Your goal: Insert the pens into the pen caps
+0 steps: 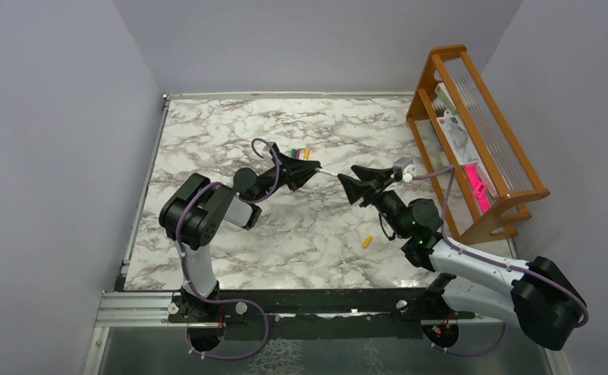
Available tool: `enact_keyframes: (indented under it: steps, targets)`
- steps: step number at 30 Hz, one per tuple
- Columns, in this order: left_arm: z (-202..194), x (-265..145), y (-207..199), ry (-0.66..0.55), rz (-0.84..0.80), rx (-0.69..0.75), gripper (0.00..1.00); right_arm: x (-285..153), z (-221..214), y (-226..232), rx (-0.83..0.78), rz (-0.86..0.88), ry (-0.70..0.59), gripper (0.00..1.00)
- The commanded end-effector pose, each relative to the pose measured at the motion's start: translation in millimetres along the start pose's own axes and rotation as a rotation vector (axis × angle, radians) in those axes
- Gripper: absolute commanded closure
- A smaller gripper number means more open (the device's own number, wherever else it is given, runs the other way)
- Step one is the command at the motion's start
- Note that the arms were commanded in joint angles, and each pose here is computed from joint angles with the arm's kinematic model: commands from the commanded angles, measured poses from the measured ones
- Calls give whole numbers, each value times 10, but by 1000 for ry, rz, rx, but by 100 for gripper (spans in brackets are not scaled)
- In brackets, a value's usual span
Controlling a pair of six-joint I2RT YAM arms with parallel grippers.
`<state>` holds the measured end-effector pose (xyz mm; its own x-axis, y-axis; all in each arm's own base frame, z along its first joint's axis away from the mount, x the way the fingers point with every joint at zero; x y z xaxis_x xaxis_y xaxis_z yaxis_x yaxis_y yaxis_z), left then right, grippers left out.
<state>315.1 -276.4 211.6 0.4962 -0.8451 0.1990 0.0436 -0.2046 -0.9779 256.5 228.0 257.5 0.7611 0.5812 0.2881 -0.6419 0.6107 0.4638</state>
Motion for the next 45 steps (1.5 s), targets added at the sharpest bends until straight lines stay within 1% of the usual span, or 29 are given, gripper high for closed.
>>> enact_keyframes:
  steps: [1, 7, 9, 11, 13, 14, 18, 20, 21, 22, 23, 24, 25, 26, 27, 29, 33, 35, 37, 41, 45]
  targets:
    - [-274, -18, -538, 100, -218, 84, 100, 97, 37, 100, 4, 61, -15, 52]
    - [-379, 41, -555, 127, -230, 83, 100, 154, 4, 121, 6, 78, -9, 57]
    - [-407, 54, -539, 134, -227, 82, 100, 157, 9, 121, 4, 79, -12, 59]
    - [-443, 71, -529, 144, -228, 84, 100, 160, 18, 125, 2, 80, -15, 69]
    - [-469, 84, -505, 154, -224, 84, 100, 162, 21, 128, -3, 82, -14, 94]
    - [-479, 91, -499, 160, -224, 90, 100, 161, 14, 128, -3, 82, -10, 99]
    - [-487, 105, -499, 171, -227, 99, 100, 160, -3, 133, -3, 84, 7, 99]
    - [-504, 127, -528, 186, -240, 137, 99, 164, -11, 125, -5, 76, 20, 99]
    - [-514, 147, -539, 200, -249, 171, 90, 175, -10, 113, -8, 61, 31, 99]
    - [-518, 168, -536, 216, -256, 211, 75, 193, -11, 88, -13, 37, 49, 99]
    - [-512, 187, -520, 228, -261, 251, 52, 204, -12, 58, -22, 8, 72, 99]
    - [-484, 197, -499, 233, -266, 304, 40, 218, 15, 43, -34, -16, 88, 99]
    - [-459, 203, -484, 237, -274, 368, 34, 239, 66, 49, -48, -32, 100, 99]
    - [-420, 201, -470, 236, -280, 432, 30, 237, 89, 39, -66, -50, 123, 99]
    - [-374, 195, -444, 230, -282, 483, 29, 239, 130, 43, -81, -65, 143, 99]
    - [-258, 170, -411, 203, -282, 571, 23, 214, 131, 51, -83, -104, 232, 99]
    - [2, 74, -393, 125, -275, 744, 23, 102, 66, 72, -94, -142, 403, 99]
    - [93, 22, -411, 91, -276, 842, 23, 29, 41, 42, -111, -165, 459, 99]
    - [109, -18, -435, 106, -289, 943, 23, -13, 9, 52, -126, -158, 525, 99]
    - [-2, -68, -515, 227, -350, 1125, 23, -60, -90, 201, -117, -71, 663, 99]
    - [-148, -186, -551, 278, -390, 1271, 23, -55, -102, 398, -90, 42, 716, 99]
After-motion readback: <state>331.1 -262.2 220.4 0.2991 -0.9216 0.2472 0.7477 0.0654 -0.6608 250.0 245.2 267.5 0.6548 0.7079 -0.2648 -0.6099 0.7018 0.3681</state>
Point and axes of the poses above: each gripper's point midway between its finger pads, its own x axis out along the fingers, its own y axis along the line the jaws close on, z = x × y, the point moved 2 cm from there along -x, back along the fingers, and after that the axes turned 15 degrees about x, right-handed, at the moved point
